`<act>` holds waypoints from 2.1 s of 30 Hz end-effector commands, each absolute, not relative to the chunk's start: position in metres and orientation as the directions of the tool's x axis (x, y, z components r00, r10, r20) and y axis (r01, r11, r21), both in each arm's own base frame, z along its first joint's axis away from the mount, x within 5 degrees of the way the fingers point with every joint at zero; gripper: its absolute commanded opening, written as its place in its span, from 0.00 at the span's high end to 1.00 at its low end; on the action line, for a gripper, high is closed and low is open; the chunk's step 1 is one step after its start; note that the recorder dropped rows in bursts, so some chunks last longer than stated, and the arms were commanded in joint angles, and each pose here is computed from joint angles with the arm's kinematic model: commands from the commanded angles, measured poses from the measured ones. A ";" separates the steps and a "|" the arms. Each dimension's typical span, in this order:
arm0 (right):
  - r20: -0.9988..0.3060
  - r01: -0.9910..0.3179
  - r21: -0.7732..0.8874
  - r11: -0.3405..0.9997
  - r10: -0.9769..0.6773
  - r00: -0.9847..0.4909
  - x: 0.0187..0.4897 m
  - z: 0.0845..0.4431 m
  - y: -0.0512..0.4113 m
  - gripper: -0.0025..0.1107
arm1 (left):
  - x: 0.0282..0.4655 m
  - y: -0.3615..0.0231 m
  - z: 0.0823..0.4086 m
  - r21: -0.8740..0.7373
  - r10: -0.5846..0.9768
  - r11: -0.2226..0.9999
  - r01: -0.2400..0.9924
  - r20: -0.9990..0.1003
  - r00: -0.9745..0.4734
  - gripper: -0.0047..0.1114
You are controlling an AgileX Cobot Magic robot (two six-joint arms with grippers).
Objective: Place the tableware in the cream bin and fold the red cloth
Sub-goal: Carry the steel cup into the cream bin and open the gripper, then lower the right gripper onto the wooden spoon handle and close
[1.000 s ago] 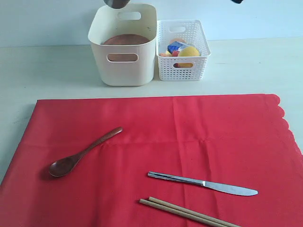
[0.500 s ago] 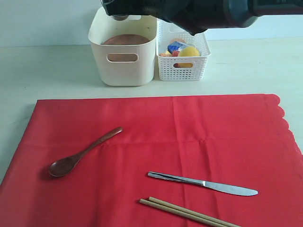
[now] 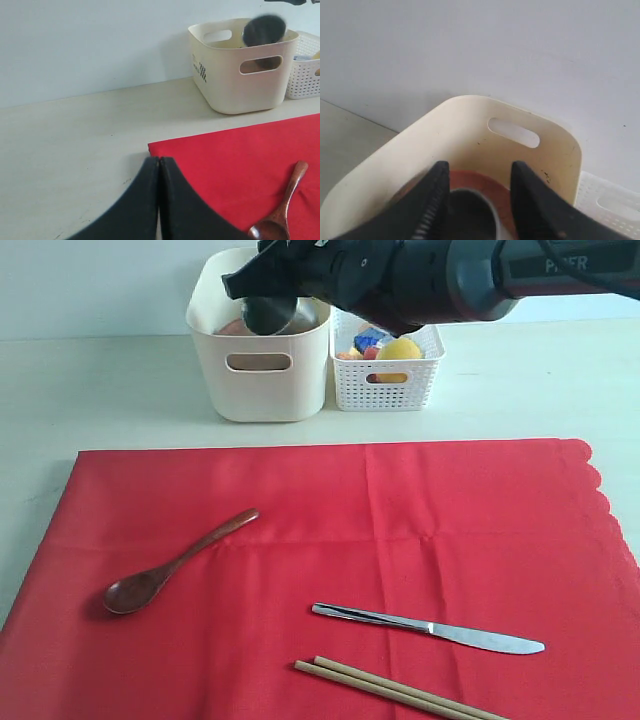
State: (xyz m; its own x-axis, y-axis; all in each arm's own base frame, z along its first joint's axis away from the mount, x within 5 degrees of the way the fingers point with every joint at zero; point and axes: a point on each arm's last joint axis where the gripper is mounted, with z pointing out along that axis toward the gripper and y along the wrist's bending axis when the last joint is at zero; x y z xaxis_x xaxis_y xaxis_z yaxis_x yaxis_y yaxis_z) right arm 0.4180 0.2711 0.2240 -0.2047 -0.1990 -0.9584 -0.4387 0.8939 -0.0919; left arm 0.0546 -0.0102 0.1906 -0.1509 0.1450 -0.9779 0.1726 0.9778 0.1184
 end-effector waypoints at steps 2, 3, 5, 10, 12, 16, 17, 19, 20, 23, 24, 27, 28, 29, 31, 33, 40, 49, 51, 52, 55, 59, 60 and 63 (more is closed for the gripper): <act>-0.963 -0.428 -0.090 0.899 -0.188 -0.192 0.420 0.228 0.270 0.41 | 0.054 -0.010 0.190 0.119 0.144 0.978 0.171 -0.979 -0.146 0.94; -0.963 -0.430 -0.089 0.898 -0.188 -0.193 0.420 0.229 0.270 0.38 | 0.054 -0.010 0.190 0.119 0.144 0.978 0.171 -0.979 -0.146 0.94; -0.962 -0.440 -0.084 0.894 -0.188 -0.197 0.418 0.232 0.270 0.36 | 0.054 -0.010 0.190 0.119 0.144 0.978 0.171 -0.979 -0.146 0.94; -0.956 -0.503 -0.056 0.862 -0.192 -0.222 0.407 0.255 0.270 0.36 | 0.054 -0.010 0.190 0.119 0.144 0.978 0.171 -0.979 -0.146 0.94; -0.951 -0.543 -0.046 0.839 -0.202 -0.233 0.399 0.269 0.270 0.36 | 0.054 -0.010 0.190 0.119 0.144 0.978 0.171 -0.979 -0.146 0.94; -0.942 -0.614 -0.026 0.789 -0.225 -0.249 0.383 0.294 0.268 0.36 | 0.054 -0.010 0.190 0.119 0.144 0.978 0.171 -0.979 -0.146 0.94; -0.938 -0.630 -0.020 0.776 -0.232 -0.257 0.379 0.298 0.268 0.36 | 0.054 -0.010 0.190 0.119 0.144 0.978 0.171 -0.979 -0.146 0.94; -0.930 -0.663 -0.006 0.748 -0.248 -0.272 0.371 0.306 0.267 0.36 | 0.054 -0.010 0.190 0.119 0.144 0.978 0.171 -0.979 -0.146 0.94; -0.924 -0.678 0.001 0.735 -0.258 -0.281 0.368 0.309 0.267 0.36 | 0.054 -0.010 0.190 0.119 0.144 0.978 0.171 -0.979 -0.146 0.94; -0.893 -0.748 -0.009 0.664 -0.343 -0.293 0.357 0.309 0.269 0.36 | 0.054 -0.010 0.190 0.119 0.144 0.978 0.171 -0.979 -0.146 0.94; -0.873 -0.785 -0.023 0.619 -0.395 -0.286 0.352 0.305 0.271 0.36 | 0.054 -0.010 0.190 0.119 0.144 0.978 0.171 -0.979 -0.146 0.94; -0.796 -0.884 -0.015 0.467 -0.541 -0.272 0.338 0.290 0.276 0.36 | 0.054 -0.010 0.190 0.119 0.144 0.978 0.171 -0.979 -0.146 0.94; -0.770 -0.910 -0.005 0.414 -0.582 -0.261 0.333 0.284 0.277 0.36 | 0.054 -0.010 0.190 0.119 0.144 0.978 0.171 -0.979 -0.146 0.94; -0.754 -0.926 0.001 0.378 -0.608 -0.249 0.330 0.281 0.279 0.36 | 0.054 -0.010 0.190 0.119 0.144 0.978 0.171 -0.979 -0.146 0.94; -0.716 -0.956 0.026 0.293 -0.662 -0.222 0.322 0.270 0.285 0.36 | 0.054 -0.010 0.190 0.119 0.144 0.978 0.171 -0.979 -0.146 0.94; -0.684 -0.978 0.045 0.206 -0.707 -0.180 0.313 0.259 0.293 0.36 | 0.054 -0.010 0.190 0.119 0.144 0.978 0.171 -0.979 -0.146 0.94; -0.613 -0.999 0.029 -0.022 -0.790 0.000 0.282 0.223 0.330 0.43 | 0.054 -0.010 0.190 0.119 0.144 0.978 0.171 -0.979 -0.146 0.94; -0.465 -0.978 -0.065 -0.198 -0.861 0.205 0.258 0.173 0.361 0.43 | 0.054 -0.010 0.190 0.119 0.144 0.978 0.171 -0.979 -0.146 0.94; -0.462 -0.979 -0.083 -0.188 -0.863 0.205 0.259 0.166 0.364 0.43 | 0.054 -0.010 0.190 0.119 0.144 0.978 0.171 -0.979 -0.146 0.94; -0.464 -0.979 -0.091 -0.182 -0.862 0.203 0.260 0.164 0.365 0.43 | 0.054 -0.010 0.190 0.119 0.144 0.978 0.171 -0.979 -0.146 0.94; -0.459 -0.981 -0.119 -0.156 -0.867 0.194 0.266 0.153 0.367 0.43 | 0.054 -0.010 0.190 0.119 0.144 0.978 0.171 -0.979 -0.146 0.94; -0.413 -0.987 -0.113 -0.117 -0.898 0.154 0.271 0.128 0.367 0.43 | 0.054 -0.010 0.190 0.119 0.144 0.978 0.171 -0.979 -0.146 0.94; -0.412 -0.987 -0.110 -0.116 -0.899 0.151 0.271 0.127 0.367 0.43 | 0.054 -0.010 0.190 0.119 0.144 0.978 0.171 -0.979 -0.146 0.94; -0.389 -0.990 -0.086 -0.111 -0.911 0.136 0.271 0.112 0.366 0.49 | 0.054 -0.010 0.190 0.119 0.144 0.978 0.171 -0.979 -0.146 0.94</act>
State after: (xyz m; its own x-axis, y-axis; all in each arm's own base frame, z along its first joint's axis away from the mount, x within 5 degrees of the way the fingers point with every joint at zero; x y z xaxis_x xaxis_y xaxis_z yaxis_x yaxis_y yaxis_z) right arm 0.2707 0.3654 0.1168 0.1403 -0.9079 -0.3949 -0.9895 -0.1145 -0.0882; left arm 0.0546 -0.0102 0.1906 -0.1509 0.1450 -0.9779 0.1726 0.9778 0.1184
